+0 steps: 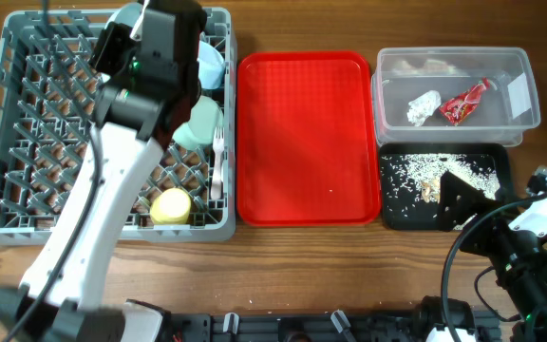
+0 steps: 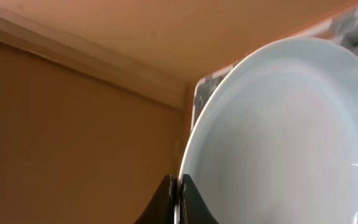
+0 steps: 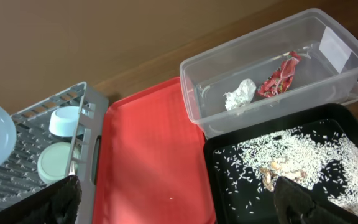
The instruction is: Sort waste into correct bins and load items into the dishwasher rack
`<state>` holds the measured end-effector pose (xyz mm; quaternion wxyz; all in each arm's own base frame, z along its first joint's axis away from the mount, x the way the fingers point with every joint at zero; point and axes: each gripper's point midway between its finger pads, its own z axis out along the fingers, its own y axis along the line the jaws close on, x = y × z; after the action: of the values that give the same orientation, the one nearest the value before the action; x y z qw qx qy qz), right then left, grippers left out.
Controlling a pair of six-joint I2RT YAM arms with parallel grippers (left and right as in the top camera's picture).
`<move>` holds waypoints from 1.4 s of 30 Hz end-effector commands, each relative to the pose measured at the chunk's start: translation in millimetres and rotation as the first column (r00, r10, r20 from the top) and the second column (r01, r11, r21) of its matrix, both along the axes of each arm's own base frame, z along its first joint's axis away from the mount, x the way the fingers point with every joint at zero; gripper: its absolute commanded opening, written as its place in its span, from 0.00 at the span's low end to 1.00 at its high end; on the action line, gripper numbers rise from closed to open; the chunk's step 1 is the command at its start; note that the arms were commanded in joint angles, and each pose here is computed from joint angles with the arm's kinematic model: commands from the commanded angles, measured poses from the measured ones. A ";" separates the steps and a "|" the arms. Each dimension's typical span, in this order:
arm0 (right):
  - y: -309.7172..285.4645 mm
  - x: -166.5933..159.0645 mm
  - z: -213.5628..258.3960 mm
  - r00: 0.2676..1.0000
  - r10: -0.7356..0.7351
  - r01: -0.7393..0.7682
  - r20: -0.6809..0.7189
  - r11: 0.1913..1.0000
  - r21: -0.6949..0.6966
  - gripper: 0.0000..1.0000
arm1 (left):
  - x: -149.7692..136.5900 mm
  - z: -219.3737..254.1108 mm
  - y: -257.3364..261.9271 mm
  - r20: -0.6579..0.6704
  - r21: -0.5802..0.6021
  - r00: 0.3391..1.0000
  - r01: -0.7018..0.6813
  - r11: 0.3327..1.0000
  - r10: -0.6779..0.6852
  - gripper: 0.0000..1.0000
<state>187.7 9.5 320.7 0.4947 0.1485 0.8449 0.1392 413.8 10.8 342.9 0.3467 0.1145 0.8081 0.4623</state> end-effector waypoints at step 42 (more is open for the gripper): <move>-2.6 -0.3 2.6 1.000 -0.009 0.009 0.012 1.000 -0.017 1.00 | -4.7 18.6 -101.0 0.351 -0.754 0.906 0.424 0.501 -0.238 1.00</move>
<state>187.7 9.4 320.7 0.4947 0.1487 0.8448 0.1391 409.8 -77.6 364.1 0.5274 0.0421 0.8486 0.0063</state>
